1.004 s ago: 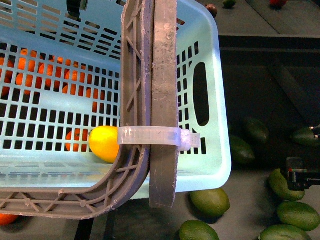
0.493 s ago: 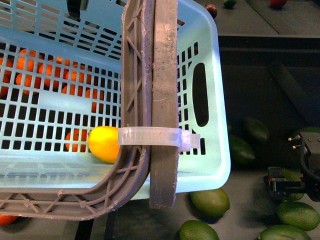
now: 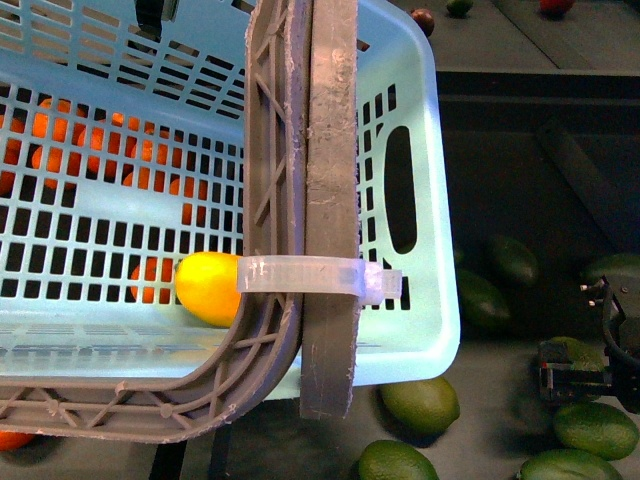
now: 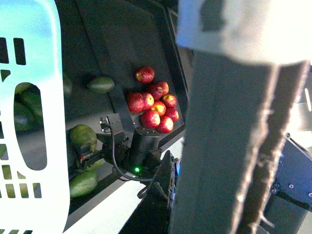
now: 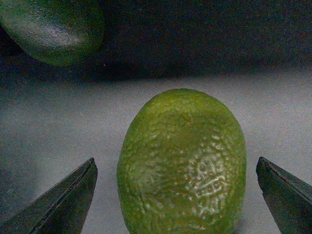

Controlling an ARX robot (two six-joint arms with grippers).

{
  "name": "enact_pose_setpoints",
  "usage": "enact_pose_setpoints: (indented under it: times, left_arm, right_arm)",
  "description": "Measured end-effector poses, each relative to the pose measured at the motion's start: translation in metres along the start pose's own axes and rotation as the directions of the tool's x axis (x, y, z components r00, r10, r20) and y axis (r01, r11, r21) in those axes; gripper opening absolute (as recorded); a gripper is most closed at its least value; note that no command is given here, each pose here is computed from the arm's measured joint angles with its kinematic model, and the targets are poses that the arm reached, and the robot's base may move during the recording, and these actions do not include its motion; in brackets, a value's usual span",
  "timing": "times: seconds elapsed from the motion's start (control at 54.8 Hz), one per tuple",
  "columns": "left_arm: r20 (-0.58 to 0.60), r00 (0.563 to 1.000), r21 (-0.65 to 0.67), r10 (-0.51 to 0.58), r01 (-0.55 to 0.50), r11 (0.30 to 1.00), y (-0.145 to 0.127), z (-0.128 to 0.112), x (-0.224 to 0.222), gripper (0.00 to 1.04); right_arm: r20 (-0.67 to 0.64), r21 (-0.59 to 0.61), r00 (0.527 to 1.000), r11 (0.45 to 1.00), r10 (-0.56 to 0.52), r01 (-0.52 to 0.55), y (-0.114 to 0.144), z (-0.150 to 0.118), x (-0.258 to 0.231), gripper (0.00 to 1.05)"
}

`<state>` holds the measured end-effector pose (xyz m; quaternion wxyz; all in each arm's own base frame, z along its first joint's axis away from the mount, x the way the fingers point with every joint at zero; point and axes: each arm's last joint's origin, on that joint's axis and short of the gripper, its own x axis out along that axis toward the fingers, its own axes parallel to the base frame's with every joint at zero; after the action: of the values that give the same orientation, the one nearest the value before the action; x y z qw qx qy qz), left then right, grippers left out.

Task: Pick mango and avocado into basket

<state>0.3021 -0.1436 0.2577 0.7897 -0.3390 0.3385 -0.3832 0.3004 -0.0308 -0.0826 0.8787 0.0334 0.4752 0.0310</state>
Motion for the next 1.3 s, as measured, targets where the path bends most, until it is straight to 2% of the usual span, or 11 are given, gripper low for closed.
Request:
enact_pose_setpoints:
  times: [0.31, 1.059, 1.296]
  left_arm:
    - [0.000, 1.000, 0.000, 0.000, 0.000, 1.000, 0.000, 0.000, 0.000, 0.07]
    - [0.000, 1.000, 0.000, 0.000, 0.000, 1.000, 0.000, 0.000, 0.000, 0.07]
    - [0.000, 1.000, 0.000, 0.000, 0.000, 1.000, 0.000, 0.000, 0.000, 0.07]
  right_arm:
    - [0.029, 0.044, 0.998, 0.998, -0.056, 0.055, -0.003, 0.003, 0.000, 0.97]
    - [0.016, 0.081, 0.999, 0.996, -0.048, 0.047, -0.003, -0.002, -0.003, 0.97]
    - [0.004, 0.087, 0.999, 0.995, -0.043, 0.042, -0.002, -0.009, -0.006, 0.69]
